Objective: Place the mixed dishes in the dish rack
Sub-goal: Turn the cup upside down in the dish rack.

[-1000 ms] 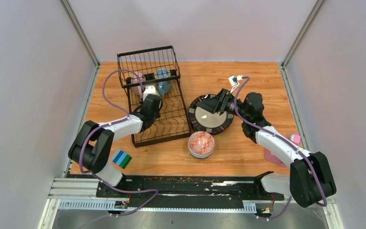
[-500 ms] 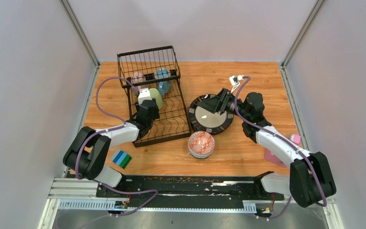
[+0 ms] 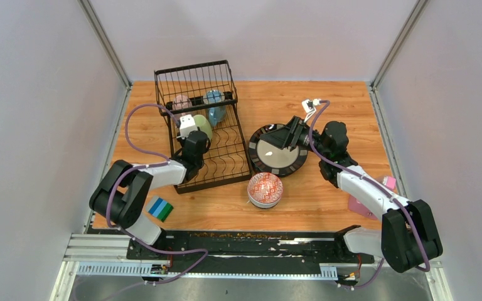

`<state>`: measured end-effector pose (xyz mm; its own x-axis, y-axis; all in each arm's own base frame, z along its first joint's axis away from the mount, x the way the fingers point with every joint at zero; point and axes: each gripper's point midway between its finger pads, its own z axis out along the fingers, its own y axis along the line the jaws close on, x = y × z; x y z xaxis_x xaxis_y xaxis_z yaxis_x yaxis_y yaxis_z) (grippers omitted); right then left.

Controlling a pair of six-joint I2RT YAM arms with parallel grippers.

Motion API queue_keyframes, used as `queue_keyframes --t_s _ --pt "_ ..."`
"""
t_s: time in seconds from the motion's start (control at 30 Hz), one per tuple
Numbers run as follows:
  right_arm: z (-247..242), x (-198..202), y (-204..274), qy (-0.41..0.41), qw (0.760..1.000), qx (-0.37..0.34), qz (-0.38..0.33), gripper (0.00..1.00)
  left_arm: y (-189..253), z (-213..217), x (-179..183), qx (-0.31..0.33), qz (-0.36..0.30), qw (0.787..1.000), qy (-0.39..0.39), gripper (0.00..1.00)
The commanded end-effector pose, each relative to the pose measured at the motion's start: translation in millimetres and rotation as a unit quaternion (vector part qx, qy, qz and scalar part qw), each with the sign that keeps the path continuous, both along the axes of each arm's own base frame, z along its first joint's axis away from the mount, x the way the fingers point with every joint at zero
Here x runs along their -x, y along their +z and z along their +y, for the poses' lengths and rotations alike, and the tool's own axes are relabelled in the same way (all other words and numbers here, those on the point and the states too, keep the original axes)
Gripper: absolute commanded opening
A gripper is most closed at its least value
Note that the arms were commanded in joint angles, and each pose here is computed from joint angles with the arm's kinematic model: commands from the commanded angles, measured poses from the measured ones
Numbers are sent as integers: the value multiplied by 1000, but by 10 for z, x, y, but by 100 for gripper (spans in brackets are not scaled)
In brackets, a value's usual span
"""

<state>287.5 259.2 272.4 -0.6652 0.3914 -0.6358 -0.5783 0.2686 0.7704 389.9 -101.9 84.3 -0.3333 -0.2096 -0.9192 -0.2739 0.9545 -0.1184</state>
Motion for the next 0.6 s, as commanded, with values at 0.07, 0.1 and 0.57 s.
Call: queue_keyframes --t_s 0.07,0.1,0.57 --pt "-20 -5 106 0 1000 -3 -21 72 238 8 -278 16 -68 997 42 48" --pt "-22 -6 103 0 1000 -2 -21 72 258 5 -296 19 -74 996 43 49" --pt "-27 -17 45 2 1000 0 -15 71 286 -35 -99 61 -76 995 18 71"
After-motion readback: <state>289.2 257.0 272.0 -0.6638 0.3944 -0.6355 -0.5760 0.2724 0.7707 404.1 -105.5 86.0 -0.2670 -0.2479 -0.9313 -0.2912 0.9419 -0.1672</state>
